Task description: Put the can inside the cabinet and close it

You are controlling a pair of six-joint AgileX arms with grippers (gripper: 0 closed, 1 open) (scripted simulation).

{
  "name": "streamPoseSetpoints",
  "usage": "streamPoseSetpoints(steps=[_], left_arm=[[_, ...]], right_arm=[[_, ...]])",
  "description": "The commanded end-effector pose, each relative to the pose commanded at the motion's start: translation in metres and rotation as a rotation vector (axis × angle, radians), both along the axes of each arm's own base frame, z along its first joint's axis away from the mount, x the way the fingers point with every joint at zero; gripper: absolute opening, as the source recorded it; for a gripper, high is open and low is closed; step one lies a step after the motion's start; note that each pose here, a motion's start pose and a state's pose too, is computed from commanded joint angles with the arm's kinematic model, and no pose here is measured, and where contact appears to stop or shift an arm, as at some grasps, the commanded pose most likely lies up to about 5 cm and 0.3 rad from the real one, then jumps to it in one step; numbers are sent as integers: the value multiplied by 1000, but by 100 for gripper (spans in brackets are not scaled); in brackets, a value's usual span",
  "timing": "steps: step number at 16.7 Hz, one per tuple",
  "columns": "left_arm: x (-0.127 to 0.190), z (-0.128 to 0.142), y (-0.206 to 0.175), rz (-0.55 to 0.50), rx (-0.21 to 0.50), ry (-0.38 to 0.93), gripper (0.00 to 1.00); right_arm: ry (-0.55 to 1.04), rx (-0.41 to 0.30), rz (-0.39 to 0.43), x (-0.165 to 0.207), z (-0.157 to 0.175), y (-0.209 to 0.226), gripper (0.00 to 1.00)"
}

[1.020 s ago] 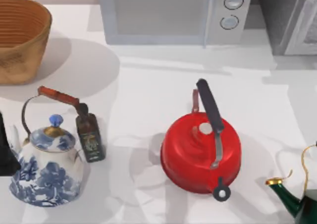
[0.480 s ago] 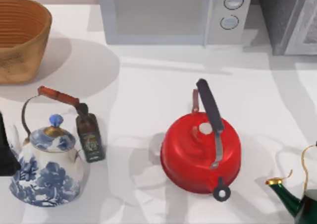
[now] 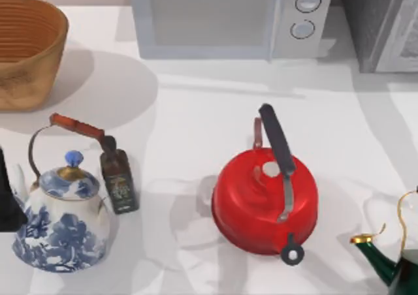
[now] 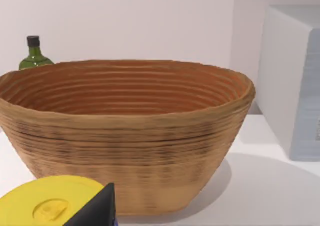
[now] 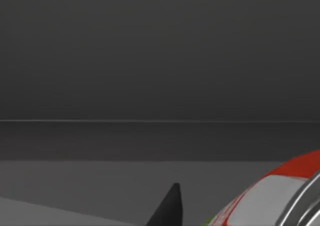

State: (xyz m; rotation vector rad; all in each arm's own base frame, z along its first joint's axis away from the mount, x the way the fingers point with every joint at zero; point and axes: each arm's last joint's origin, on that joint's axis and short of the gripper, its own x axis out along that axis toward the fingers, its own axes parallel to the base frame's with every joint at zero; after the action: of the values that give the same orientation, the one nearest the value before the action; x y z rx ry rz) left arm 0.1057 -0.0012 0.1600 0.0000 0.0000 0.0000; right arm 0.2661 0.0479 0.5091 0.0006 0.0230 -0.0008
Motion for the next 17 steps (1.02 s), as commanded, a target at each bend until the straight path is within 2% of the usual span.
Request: streamPoseSetpoints(steps=[4, 10, 17], left_arm=[[0, 0, 0, 0, 0, 0, 100], [0, 0, 0, 0, 0, 0, 100], [0, 0, 0, 0, 0, 0, 100]], right_arm=[[32, -6, -1, 40, 8, 4, 0], [-27, 4, -1, 98, 33, 2, 0], [-13, 3, -1, 141, 19, -3, 0]])
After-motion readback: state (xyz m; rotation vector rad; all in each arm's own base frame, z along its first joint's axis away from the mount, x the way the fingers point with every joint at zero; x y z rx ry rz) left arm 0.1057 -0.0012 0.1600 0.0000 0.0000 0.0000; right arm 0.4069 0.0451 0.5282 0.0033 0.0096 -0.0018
